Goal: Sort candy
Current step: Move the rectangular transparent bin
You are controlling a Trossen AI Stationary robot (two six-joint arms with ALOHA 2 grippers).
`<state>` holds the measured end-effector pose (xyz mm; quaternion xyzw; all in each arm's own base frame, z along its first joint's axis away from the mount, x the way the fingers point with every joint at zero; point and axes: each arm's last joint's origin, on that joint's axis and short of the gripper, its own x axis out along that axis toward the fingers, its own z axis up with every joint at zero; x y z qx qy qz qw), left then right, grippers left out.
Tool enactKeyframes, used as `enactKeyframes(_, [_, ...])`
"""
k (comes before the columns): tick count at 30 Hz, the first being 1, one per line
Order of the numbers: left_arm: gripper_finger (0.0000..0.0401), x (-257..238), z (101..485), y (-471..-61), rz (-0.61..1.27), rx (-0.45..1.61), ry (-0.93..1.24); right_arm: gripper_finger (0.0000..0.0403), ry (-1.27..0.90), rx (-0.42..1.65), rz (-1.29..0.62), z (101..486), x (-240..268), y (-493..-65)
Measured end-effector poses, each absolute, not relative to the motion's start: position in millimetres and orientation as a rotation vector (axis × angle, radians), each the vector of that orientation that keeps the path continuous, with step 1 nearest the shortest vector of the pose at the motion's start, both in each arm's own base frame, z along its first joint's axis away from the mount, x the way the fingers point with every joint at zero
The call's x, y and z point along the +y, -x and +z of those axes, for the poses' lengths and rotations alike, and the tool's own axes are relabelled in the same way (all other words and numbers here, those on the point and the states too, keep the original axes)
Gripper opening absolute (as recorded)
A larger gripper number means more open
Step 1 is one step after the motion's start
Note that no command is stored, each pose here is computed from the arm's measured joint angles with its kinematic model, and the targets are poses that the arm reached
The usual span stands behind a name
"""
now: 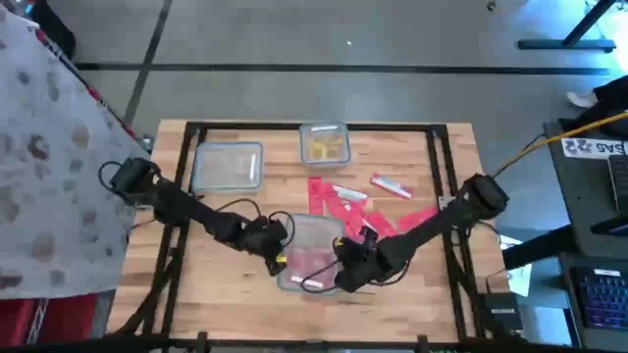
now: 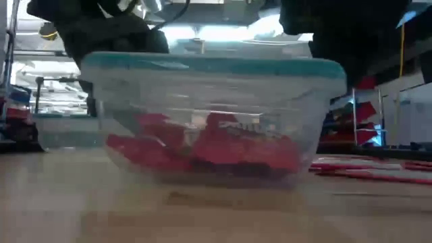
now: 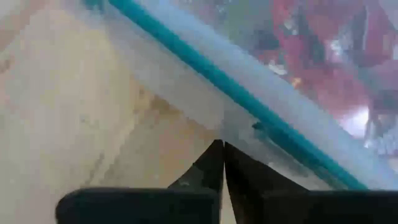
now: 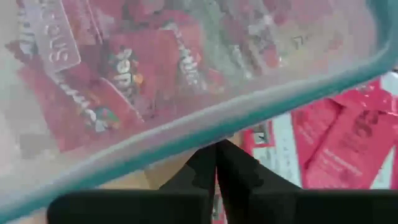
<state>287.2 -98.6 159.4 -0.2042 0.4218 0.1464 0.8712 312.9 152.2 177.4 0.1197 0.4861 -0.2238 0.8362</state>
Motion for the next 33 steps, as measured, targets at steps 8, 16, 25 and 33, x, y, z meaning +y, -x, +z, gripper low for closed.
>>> enactKeyframes(8, [0.0, -98.5, 160.9, -266.9, 0.339, 1.036, 0.284, 0.0028, -0.148, 1.102, -0.449, 178.9, 157.0, -302.4])
enactKeyframes(16, [0.0028, -120.6, 172.0, -257.1, 0.117, 1.01, 0.073, 0.014, -0.071, 1.105, -0.305, 178.8, 174.9, -298.2])
enactKeyframes(25, [0.0146, -116.0, 162.2, -275.5, 0.028, 0.954, -0.04, 0.019, -0.022, 1.102, -0.241, 179.3, 158.3, -313.0])
enactKeyframes(33, [0.0196, -102.1, 166.1, -277.0, 0.05, 1.064, -0.04, 0.0191, -0.002, 1.192, -0.221, 176.3, 144.0, -314.1])
